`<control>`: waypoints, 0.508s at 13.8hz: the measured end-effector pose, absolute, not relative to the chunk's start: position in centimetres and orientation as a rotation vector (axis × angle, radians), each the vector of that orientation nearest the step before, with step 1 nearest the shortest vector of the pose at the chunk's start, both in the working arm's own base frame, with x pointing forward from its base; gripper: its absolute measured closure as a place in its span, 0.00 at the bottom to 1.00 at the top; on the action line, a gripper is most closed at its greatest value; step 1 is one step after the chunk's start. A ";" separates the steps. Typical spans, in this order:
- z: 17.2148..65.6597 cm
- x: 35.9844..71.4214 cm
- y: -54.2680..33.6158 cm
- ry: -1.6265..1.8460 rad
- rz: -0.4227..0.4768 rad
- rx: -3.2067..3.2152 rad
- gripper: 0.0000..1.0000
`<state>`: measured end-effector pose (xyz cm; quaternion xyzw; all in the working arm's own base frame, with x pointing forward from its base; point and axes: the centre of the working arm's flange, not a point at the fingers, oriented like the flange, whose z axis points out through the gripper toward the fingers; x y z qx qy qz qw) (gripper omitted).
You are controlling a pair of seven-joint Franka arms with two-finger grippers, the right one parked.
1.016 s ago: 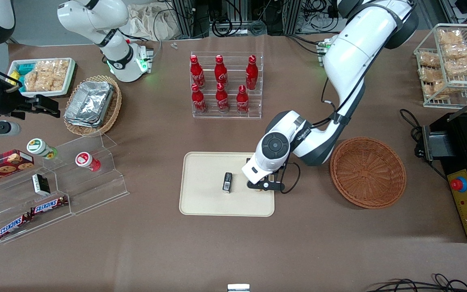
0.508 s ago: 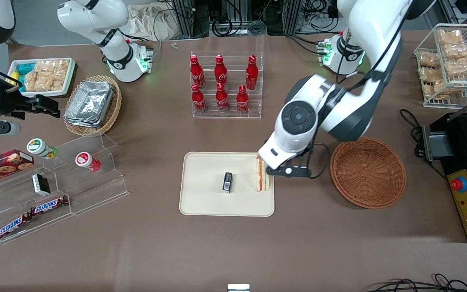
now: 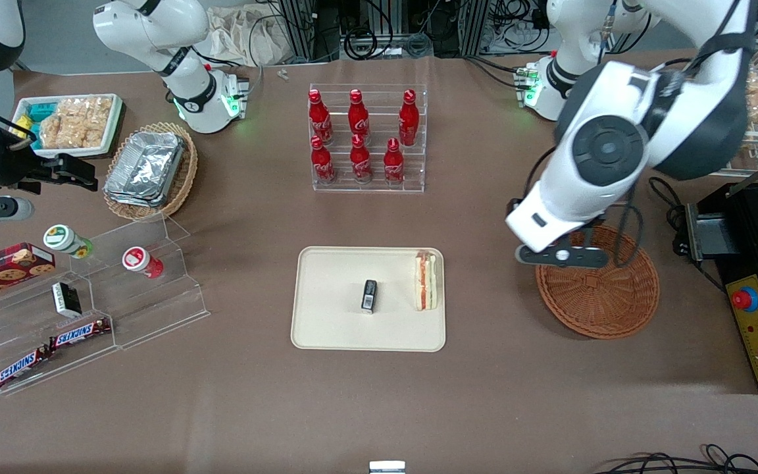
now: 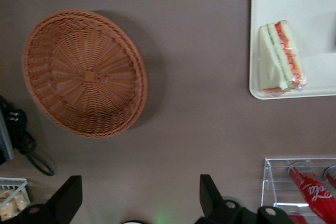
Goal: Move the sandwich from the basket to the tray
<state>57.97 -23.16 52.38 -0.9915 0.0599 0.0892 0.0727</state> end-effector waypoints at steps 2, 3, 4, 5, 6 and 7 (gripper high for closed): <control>54.2 57.9 -19.5 0.117 0.295 -2.965 0.00; 55.1 57.8 -17.7 0.071 0.306 -2.959 0.00; 55.9 57.7 -15.7 0.027 0.310 -2.957 0.00; 56.6 57.9 -13.8 -0.011 0.304 -2.957 0.00; 56.9 58.0 -12.3 -0.041 0.297 -2.954 0.00; 56.9 58.2 -11.3 -0.067 0.298 -2.951 0.00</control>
